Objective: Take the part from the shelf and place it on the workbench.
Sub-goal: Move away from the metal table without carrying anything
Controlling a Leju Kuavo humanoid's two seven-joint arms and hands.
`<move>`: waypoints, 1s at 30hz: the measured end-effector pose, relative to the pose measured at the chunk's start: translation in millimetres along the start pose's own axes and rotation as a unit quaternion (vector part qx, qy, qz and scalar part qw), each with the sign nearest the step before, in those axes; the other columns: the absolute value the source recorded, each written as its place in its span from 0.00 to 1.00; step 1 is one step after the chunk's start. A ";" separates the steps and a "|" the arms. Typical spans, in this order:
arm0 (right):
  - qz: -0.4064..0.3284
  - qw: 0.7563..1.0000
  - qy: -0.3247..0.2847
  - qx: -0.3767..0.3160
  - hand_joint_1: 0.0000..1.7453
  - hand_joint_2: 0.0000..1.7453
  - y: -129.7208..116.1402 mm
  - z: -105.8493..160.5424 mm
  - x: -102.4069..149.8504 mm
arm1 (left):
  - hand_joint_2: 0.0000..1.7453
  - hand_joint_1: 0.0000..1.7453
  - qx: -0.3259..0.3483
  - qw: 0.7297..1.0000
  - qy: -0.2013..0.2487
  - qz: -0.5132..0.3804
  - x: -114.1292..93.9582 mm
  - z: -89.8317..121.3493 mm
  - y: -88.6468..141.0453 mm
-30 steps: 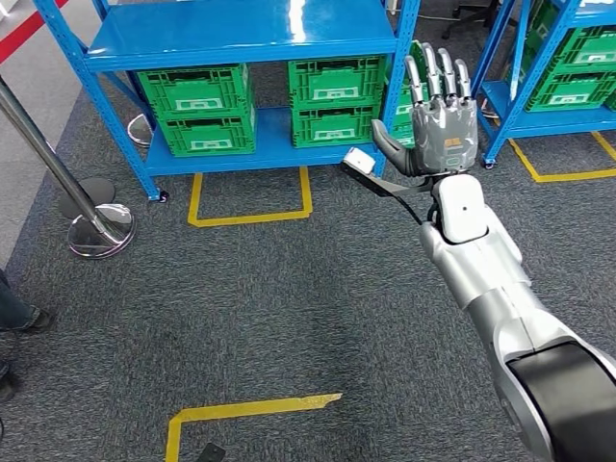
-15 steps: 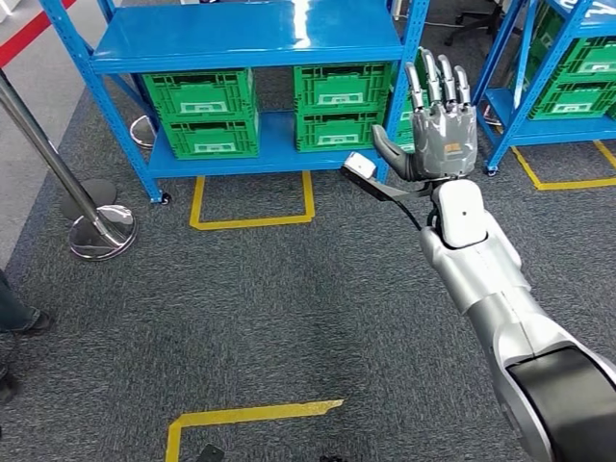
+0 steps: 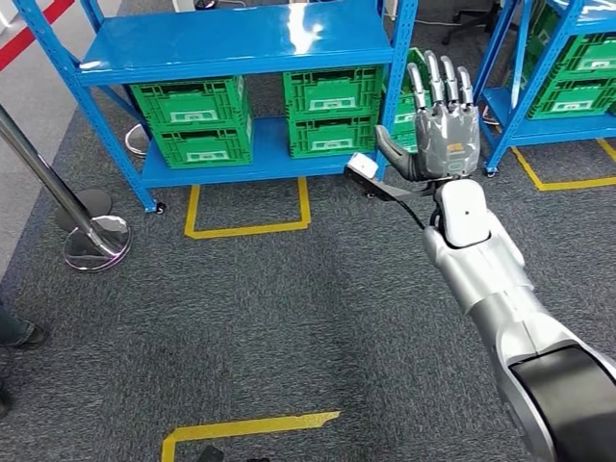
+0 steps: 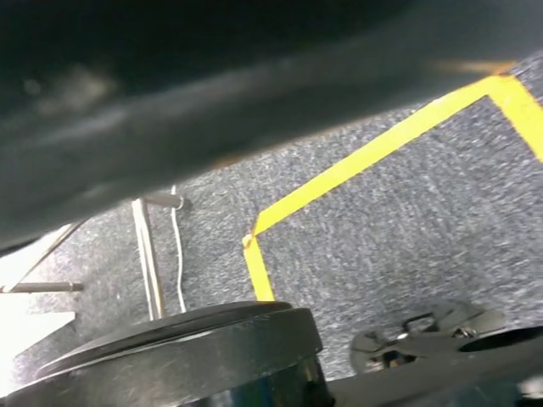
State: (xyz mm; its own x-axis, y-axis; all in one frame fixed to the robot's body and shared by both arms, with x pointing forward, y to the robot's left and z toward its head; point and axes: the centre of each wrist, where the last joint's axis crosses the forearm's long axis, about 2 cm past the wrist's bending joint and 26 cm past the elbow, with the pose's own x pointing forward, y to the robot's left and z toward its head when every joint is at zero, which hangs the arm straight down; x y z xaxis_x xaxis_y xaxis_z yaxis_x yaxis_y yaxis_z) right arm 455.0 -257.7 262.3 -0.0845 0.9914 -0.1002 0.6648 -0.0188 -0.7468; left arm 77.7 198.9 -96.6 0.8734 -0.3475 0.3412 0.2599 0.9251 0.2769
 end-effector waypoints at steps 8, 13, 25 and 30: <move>0.000 1.000 0.001 -0.001 0.00 0.00 -0.7 -1.1 -0.8 | 0.00 0.00 0.002 1.000 0.002 0.000 -0.1 -0.1 0.3; 0.001 1.000 0.003 0.003 0.00 0.00 1.3 2.3 -1.6 | 0.00 0.00 0.001 1.000 0.004 0.001 -0.7 0.5 -0.8; 0.002 1.000 0.005 0.002 0.00 0.00 0.3 1.0 -3.6 | 0.00 0.00 0.002 1.000 0.004 0.001 0.3 0.4 -1.0; 0.002 1.000 0.004 0.002 0.00 0.00 0.5 1.3 -3.1 | 0.00 0.00 0.002 1.000 0.005 0.001 -1.0 0.4 -0.5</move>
State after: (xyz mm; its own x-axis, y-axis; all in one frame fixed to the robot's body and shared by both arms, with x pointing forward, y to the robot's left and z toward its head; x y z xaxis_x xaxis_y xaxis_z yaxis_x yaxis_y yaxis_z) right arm 454.6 -261.0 261.3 -0.0763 0.9923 -0.0974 0.6617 -0.0227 -0.7494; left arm 76.6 198.8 -96.7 0.8776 -0.3450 0.3327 0.2571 0.9247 0.2807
